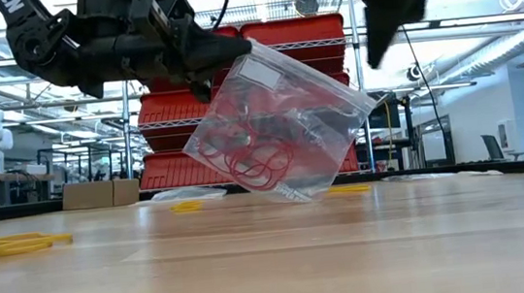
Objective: Sort rubber bands
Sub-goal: Close the bottom right transparent zip lock bag
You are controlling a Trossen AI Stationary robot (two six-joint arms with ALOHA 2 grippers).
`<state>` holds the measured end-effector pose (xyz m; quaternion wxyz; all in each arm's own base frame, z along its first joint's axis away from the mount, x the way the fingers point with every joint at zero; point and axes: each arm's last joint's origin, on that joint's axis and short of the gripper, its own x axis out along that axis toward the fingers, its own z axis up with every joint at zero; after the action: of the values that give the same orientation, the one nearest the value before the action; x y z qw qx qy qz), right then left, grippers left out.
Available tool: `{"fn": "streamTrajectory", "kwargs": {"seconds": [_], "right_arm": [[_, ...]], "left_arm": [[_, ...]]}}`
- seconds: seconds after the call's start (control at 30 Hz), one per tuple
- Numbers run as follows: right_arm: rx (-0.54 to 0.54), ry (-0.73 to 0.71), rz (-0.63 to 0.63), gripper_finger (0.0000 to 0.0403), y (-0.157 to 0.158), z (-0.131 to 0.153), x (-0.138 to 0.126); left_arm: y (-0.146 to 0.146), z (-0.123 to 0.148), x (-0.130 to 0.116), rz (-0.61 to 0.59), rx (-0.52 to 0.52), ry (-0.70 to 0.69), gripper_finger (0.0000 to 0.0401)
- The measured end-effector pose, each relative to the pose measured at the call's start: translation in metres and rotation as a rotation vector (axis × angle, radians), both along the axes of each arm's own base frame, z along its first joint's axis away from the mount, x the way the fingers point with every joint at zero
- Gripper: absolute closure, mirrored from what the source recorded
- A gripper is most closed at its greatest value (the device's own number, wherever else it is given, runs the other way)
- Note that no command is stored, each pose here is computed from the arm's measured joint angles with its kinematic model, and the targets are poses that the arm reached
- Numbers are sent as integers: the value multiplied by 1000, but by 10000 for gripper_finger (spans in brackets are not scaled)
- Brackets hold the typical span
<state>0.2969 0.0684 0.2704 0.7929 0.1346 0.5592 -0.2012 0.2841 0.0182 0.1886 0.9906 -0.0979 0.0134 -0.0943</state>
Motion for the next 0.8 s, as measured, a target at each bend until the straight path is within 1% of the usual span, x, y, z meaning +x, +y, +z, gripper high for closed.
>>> {"fn": "streamTrajectory", "kwargs": {"seconds": [0.2, 0.3, 0.4, 0.57, 0.67, 0.8], "right_arm": [[-26, -229, 97, 236, -4, 15, 18], [-61, -301, 155, 217, -11, 19, 28], [-94, -296, 176, 206, -24, 17, 33], [-115, -263, 173, 206, -41, 12, 37], [-68, -277, 191, 211, -46, 6, 45], [-24, -243, 234, 224, -49, -11, 57]], "left_arm": [[2, -2, 0, 6, -1, 18, 401], [2, -3, 0, 6, -2, 32, 401], [2, -4, 0, 6, -2, 37, 401], [2, -3, 0, 5, -1, 35, 401], [2, -3, 0, 5, 14, 32, 401], [3, -3, 0, 10, 18, 25, 401]]}}
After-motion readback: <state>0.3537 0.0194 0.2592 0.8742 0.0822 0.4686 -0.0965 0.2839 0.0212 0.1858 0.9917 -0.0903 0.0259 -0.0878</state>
